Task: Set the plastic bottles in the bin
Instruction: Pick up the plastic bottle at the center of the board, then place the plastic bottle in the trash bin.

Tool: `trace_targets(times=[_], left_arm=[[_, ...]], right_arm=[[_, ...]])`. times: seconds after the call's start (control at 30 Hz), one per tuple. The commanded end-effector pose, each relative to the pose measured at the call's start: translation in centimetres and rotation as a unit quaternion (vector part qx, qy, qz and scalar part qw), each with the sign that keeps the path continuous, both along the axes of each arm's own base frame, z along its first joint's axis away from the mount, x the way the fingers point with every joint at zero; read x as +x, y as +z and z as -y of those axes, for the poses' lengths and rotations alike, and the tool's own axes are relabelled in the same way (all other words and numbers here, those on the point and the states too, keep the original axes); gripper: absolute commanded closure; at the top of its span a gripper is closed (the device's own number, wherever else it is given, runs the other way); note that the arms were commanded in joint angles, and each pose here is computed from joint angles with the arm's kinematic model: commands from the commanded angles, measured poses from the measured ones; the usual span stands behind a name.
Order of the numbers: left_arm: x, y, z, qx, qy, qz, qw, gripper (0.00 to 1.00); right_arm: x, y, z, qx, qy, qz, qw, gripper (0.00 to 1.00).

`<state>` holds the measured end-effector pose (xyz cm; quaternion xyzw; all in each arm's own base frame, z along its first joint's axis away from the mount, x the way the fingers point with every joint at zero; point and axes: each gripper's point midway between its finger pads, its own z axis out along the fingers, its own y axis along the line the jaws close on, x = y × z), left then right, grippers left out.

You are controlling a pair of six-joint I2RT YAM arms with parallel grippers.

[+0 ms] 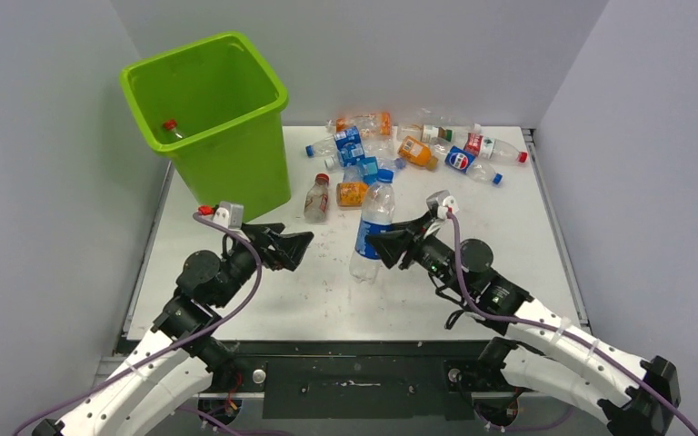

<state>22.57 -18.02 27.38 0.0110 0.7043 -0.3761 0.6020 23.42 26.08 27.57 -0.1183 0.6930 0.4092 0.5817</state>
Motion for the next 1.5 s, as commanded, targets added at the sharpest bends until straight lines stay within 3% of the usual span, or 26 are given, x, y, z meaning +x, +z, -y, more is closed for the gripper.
trace_targets(times=[0.0, 0.37, 0.93, 1.03, 1.13, 1.23, 1.33, 1.43, 1.47], left_arm=[[-1.0, 7.6, 2.4, -0.096, -0.071, 0.079, 0.99, 0.04], [-1.8, 11.8, 8.3, -0.151, -0.22, 0.081, 0.96, 0.04], [-5.3, 8.4, 13.1, -0.1, -0.339, 0.084, 0.932, 0.01], [-5.6, 8.4, 13.0, -0.104, -0.342, 0.095, 0.929, 0.22], [-5.6, 8.5, 13.0, -0.109, -0.34, 0.094, 0.929, 0.5], [-5.5, 8.6, 13.0, -0.115, -0.338, 0.094, 0.929, 0.67], [-5.6, 8.8, 12.9, -0.125, -0.337, 0.097, 0.928, 0.8], [-5.5, 9.4, 12.8, -0.14, -0.334, 0.099, 0.927, 0.88], [-5.5, 9.6, 12.8, -0.147, -0.331, 0.099, 0.927, 0.89]], right_arm=[[-4.1, 1.4, -0.5, -0.051, 0.078, 0.104, 0.99, 0.65], [-6.7, 1.0, -1.8, -0.071, 0.15, 0.135, 0.977, 0.67], [-8.2, 0.8, -3.6, -0.056, 0.201, 0.125, 0.97, 0.69], [-8.2, 0.9, -3.5, -0.057, 0.2, 0.124, 0.97, 0.68], [-8.2, 0.9, -3.3, -0.059, 0.196, 0.121, 0.971, 0.65], [-8.2, 0.8, -3.2, -0.058, 0.191, 0.115, 0.973, 0.56], [-8.1, 0.5, -3.1, -0.056, 0.186, 0.105, 0.975, 0.39], [-7.9, 0.1, -3.3, -0.054, 0.182, 0.095, 0.977, 0.17], [-7.9, -0.1, -3.4, -0.054, 0.183, 0.092, 0.977, 0.13]])
